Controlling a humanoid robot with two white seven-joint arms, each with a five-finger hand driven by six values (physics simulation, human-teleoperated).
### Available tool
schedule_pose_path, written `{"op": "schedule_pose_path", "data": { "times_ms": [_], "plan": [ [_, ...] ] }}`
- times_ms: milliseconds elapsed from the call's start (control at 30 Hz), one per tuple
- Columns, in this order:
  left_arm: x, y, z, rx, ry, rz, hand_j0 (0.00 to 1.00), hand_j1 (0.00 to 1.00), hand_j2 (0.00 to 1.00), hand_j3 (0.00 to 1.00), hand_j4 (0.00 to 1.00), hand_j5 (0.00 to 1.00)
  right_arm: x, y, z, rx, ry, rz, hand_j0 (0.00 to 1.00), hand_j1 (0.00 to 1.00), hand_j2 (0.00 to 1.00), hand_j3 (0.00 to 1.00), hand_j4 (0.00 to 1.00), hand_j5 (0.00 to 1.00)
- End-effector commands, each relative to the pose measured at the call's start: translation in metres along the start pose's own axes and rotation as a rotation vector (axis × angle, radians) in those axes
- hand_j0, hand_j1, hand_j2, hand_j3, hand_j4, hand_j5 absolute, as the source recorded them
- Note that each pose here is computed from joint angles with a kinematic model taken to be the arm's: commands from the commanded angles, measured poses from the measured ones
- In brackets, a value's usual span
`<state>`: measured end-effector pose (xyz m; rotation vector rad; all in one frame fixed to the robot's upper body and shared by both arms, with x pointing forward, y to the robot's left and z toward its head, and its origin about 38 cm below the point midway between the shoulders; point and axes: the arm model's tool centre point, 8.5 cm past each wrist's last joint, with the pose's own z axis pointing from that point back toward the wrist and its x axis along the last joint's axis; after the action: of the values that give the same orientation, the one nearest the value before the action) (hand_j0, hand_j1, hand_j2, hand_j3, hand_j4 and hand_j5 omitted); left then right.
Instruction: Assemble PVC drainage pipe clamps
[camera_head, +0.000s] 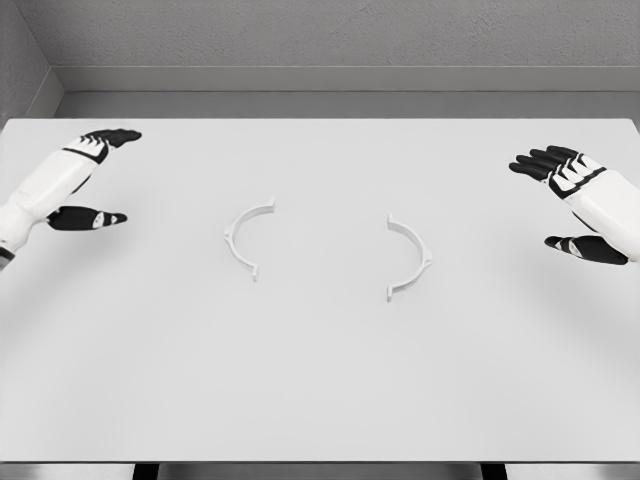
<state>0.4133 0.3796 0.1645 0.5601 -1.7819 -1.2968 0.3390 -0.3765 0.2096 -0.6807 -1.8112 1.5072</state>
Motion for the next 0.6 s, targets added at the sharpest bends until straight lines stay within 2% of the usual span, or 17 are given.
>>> {"op": "schedule_pose_path", "data": {
  "times_ms": [0,100,133,167,233,300,333,467,567],
  "plan": [
    [0.001,-0.002,0.0,-0.004,-0.003,0.002,1.0,1.0,1.0,1.0,1.0,1.0,0.0,-0.001,0.0,-0.005,0.001,-0.005,1.0,1.0,1.0,1.0,1.0,1.0],
    [0.003,-0.004,-0.003,-0.003,-0.008,0.006,1.0,1.0,1.0,1.0,1.0,1.0,-0.003,0.002,0.001,0.003,0.01,-0.01,1.0,1.0,1.0,1.0,1.0,1.0],
    [0.006,-0.011,-0.006,-0.022,-0.018,0.004,1.0,1.0,1.0,1.0,1.0,1.0,-0.002,0.008,-0.001,0.006,0.011,-0.013,1.0,1.0,1.0,1.0,1.0,1.0],
    [0.01,-0.018,-0.011,-0.032,-0.032,0.014,1.0,1.0,1.0,1.0,1.0,1.0,0.001,0.014,-0.005,0.02,0.011,0.016,1.0,1.0,1.0,1.0,1.0,1.0],
    [0.015,-0.023,-0.02,-0.035,-0.046,0.002,1.0,1.0,1.0,1.0,1.0,1.0,0.015,0.041,-0.036,0.069,-0.018,0.06,1.0,1.0,1.0,1.0,1.0,1.0],
    [0.025,-0.033,-0.038,-0.064,-0.081,-0.015,1.0,1.0,1.0,1.0,1.0,1.0,0.021,0.054,-0.046,0.095,0.0,0.046,1.0,1.0,1.0,1.0,1.0,1.0],
    [0.028,-0.037,-0.043,-0.075,-0.091,-0.011,1.0,1.0,1.0,1.0,1.0,1.0,0.021,0.053,-0.056,0.094,0.011,0.054,1.0,1.0,1.0,1.0,1.0,1.0],
    [0.029,-0.045,-0.055,-0.086,-0.091,-0.023,1.0,1.0,1.0,1.0,1.0,1.0,0.011,0.075,-0.082,0.103,0.097,0.027,1.0,1.0,1.0,1.0,1.0,1.0],
    [0.033,-0.05,-0.061,-0.095,-0.102,-0.02,1.0,1.0,1.0,1.0,1.0,1.0,0.022,0.094,-0.089,0.147,0.085,0.02,1.0,1.0,1.0,1.0,1.0,1.0]
  ]
}}
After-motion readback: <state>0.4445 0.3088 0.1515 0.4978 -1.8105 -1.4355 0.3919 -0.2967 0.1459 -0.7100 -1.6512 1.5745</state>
